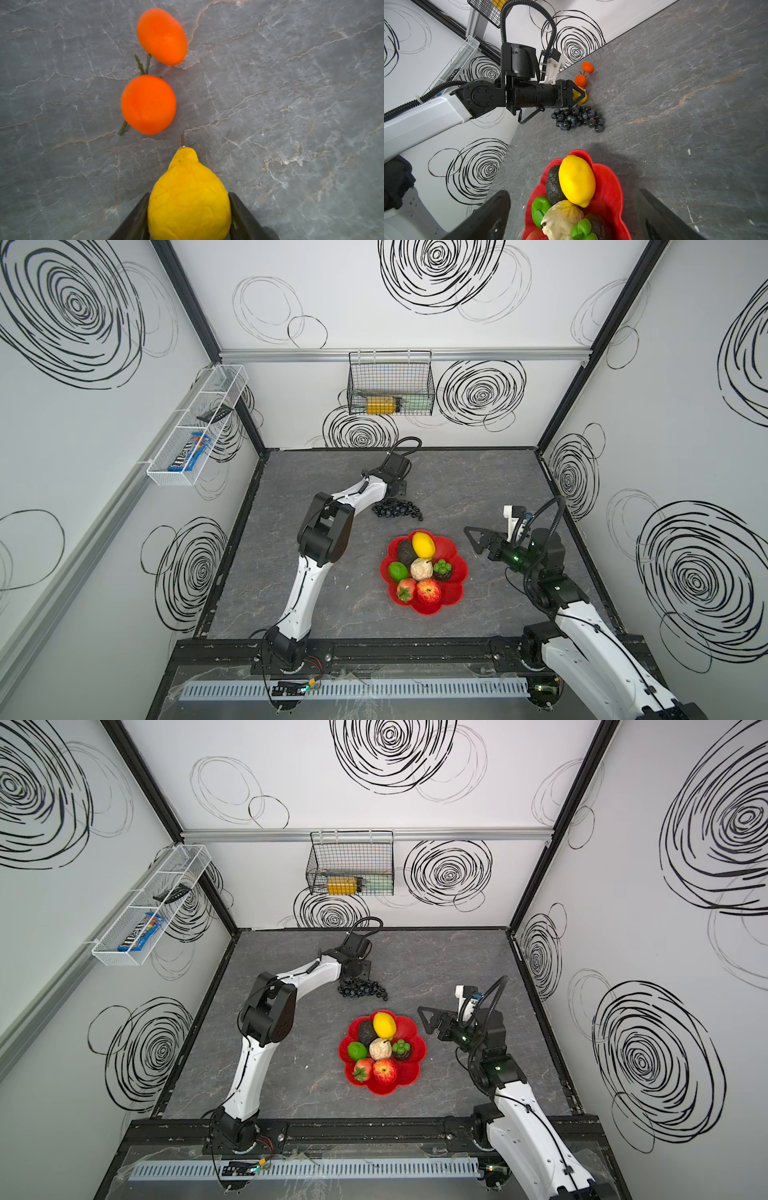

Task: Arrange fruit in a fruit bowl
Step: Pick up the fruit from the top-center of the table.

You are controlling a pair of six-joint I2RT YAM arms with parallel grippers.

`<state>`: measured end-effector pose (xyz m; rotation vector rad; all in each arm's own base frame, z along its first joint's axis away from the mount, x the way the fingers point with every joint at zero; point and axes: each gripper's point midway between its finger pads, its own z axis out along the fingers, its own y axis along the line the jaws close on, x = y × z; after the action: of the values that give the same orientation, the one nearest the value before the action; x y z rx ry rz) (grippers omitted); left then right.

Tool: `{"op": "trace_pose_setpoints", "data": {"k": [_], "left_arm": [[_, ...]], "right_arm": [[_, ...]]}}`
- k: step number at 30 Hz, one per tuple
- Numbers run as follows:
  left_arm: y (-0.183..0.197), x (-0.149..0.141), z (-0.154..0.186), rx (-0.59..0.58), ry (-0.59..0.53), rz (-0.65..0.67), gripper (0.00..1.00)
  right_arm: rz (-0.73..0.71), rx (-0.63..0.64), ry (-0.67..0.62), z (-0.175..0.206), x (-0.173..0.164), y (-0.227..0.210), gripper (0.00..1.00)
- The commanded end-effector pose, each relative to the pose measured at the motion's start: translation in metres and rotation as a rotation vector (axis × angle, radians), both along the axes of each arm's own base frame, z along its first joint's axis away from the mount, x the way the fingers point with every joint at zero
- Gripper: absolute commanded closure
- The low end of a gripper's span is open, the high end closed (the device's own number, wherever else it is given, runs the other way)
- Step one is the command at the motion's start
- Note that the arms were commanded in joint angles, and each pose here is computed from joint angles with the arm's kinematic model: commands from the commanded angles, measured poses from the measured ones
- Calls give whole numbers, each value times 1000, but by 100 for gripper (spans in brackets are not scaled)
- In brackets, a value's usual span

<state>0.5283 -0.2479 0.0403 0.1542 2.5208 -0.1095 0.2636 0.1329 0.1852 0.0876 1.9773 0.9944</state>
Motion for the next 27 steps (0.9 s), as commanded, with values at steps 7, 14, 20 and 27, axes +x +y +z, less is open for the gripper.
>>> {"op": "trace_pose_setpoints", "data": {"k": [7,14,20,27], "left_arm": [[-5,-23,83,-184,-177,-66,43],[-3,-78,142,-365,-357,-166,44],[-27,-152,177,-528,-519,-368,46],[-70,-241,181,-531,-645,-675,45]], "right_arm": [[7,16,-23,5,0,2,3],[8,14,-8,4,3,3,3],[64,42,-18,11,3,12,3],[165,79,-1,21,-3,32,3]]}}
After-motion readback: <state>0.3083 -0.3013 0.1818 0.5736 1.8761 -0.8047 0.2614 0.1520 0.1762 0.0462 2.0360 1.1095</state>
